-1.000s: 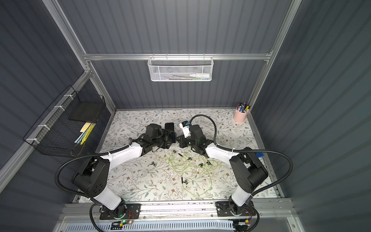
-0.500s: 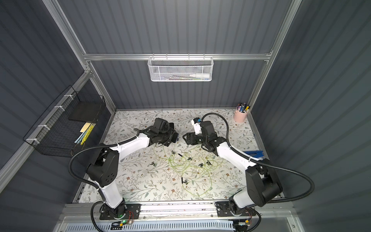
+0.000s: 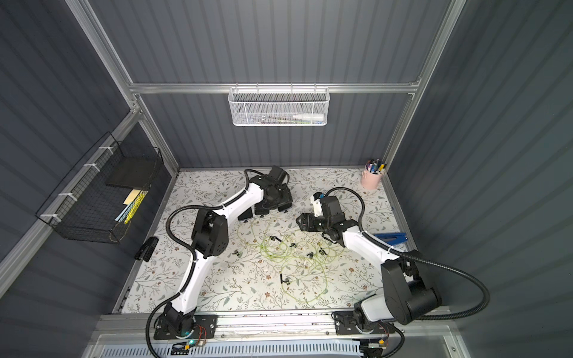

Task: Plug wired earphones into phones
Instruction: Place the phone at the center of the board.

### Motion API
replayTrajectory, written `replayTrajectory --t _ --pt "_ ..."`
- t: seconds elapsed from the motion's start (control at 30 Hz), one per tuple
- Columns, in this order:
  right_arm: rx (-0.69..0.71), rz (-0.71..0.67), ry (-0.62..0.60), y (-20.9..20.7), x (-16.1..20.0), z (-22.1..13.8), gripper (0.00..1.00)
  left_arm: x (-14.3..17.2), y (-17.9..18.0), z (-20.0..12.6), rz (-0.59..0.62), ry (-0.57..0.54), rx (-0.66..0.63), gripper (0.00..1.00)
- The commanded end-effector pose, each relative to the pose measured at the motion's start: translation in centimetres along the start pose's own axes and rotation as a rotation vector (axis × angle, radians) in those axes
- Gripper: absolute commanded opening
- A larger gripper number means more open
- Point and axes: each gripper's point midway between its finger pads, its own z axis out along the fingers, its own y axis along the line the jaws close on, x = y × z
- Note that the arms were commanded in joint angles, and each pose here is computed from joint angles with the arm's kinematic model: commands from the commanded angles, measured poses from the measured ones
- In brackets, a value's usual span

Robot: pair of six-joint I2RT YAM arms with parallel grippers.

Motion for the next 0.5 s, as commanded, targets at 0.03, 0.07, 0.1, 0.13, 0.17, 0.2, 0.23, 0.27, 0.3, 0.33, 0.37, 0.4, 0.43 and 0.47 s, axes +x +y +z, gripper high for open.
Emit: replayTrajectory --t 0.03,0.07,0.1,0.13,0.17,0.2,0.23,0.27,0.3,0.33,0.37,0.4,0.43,0.47 --pt "0.042 -0.004 -0.008 -0.9 0.1 -1.2 0.79 2.0 0.8 1.2 0.205 0.106 -0.052 0.00" --pt "0.048 -0.006 -0.009 -1.0 0.2 -1.3 0.81 2.0 0.8 1.7 0.221 0.110 -0.048 0.00" --pt "0.059 -0.008 -0.010 -1.4 0.3 -1.4 0.83 2.0 0.8 2.3 0.244 0.110 -0.044 0.00" --pt "0.069 -0.010 -0.013 -1.7 0.4 -1.5 0.85 2.0 0.9 2.8 0.264 0.110 -0.037 0.02" --pt "0.080 -0.013 -0.014 -2.1 0.6 -1.6 0.88 2.2 1.0 3.3 0.279 0.111 -0.034 0.05" --pt "0.097 -0.022 -0.024 -2.7 0.6 -1.7 0.91 2.2 1.0 3.7 0.294 0.109 -0.030 0.09" --pt "0.117 -0.040 -0.038 -3.3 0.7 -1.7 0.95 2.2 1.1 4.0 0.307 0.104 -0.027 0.18" --pt "0.143 -0.058 -0.058 -3.9 0.6 -1.8 0.99 2.2 1.1 4.2 0.316 0.099 -0.022 0.28" --pt "0.178 -0.076 -0.077 -4.7 0.5 -1.9 0.99 2.1 1.1 4.3 0.326 0.091 -0.016 0.43" --pt "0.215 -0.092 -0.096 -5.5 0.3 -2.1 0.99 2.0 0.9 4.3 0.341 0.083 -0.010 0.60" --pt "0.242 -0.101 -0.113 -6.3 0.2 -2.1 0.99 1.8 0.8 4.2 0.350 0.073 -0.004 0.72" --pt "0.274 -0.104 -0.134 -7.1 0.0 -2.2 0.99 1.6 0.6 3.8 0.360 0.059 0.005 0.86" --pt "0.280 -0.076 -0.153 -7.9 -0.1 -2.2 0.99 1.3 0.2 3.3 0.373 0.041 0.021 0.97" --pt "0.278 -0.061 -0.172 -8.4 -0.2 -2.1 0.99 0.9 -0.2 2.7 0.384 0.020 0.033 1.00"
